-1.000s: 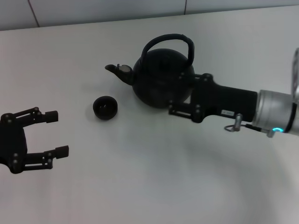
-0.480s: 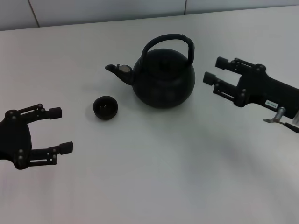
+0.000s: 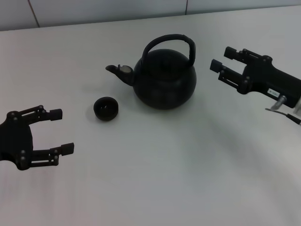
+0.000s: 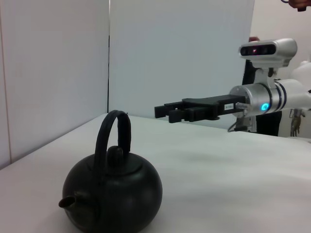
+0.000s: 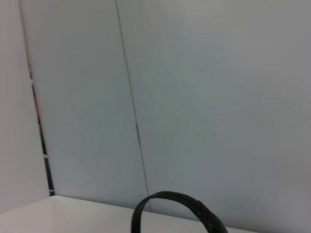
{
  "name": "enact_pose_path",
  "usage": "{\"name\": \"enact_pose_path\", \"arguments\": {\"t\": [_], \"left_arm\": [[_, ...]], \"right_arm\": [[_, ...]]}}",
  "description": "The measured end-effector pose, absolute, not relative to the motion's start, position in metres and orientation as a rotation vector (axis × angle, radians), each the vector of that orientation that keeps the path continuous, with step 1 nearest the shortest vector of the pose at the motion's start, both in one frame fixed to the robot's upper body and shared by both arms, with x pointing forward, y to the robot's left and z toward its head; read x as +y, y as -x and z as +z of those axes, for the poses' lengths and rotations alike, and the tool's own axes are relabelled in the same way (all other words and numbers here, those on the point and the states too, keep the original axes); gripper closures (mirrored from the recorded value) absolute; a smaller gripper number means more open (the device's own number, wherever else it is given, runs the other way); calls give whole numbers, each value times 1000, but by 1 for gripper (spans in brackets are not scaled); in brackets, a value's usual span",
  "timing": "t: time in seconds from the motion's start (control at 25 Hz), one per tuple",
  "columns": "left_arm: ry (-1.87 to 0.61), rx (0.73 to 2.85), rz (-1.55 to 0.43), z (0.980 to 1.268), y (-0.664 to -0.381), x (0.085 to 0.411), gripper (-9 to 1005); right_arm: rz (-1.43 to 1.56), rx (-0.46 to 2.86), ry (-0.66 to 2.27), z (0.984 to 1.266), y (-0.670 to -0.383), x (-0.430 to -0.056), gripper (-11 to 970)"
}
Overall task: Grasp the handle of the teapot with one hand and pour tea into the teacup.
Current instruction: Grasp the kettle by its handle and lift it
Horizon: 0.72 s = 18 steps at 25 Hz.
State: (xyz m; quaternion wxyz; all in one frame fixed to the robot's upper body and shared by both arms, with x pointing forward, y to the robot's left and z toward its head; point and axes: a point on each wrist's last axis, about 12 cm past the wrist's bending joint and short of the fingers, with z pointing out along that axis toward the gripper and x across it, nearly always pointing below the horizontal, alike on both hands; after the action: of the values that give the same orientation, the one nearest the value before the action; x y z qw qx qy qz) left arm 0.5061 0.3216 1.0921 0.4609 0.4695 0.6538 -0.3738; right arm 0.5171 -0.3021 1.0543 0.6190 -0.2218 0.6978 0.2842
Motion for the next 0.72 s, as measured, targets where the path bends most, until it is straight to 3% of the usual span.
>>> {"name": "enact_pose_path", "arguments": {"t": [0.72], "left_arm": [[-1156, 1610, -895, 1093, -509, 322, 134]], "right_arm": [[619, 1671, 510, 1050, -560, -270, 390]]}}
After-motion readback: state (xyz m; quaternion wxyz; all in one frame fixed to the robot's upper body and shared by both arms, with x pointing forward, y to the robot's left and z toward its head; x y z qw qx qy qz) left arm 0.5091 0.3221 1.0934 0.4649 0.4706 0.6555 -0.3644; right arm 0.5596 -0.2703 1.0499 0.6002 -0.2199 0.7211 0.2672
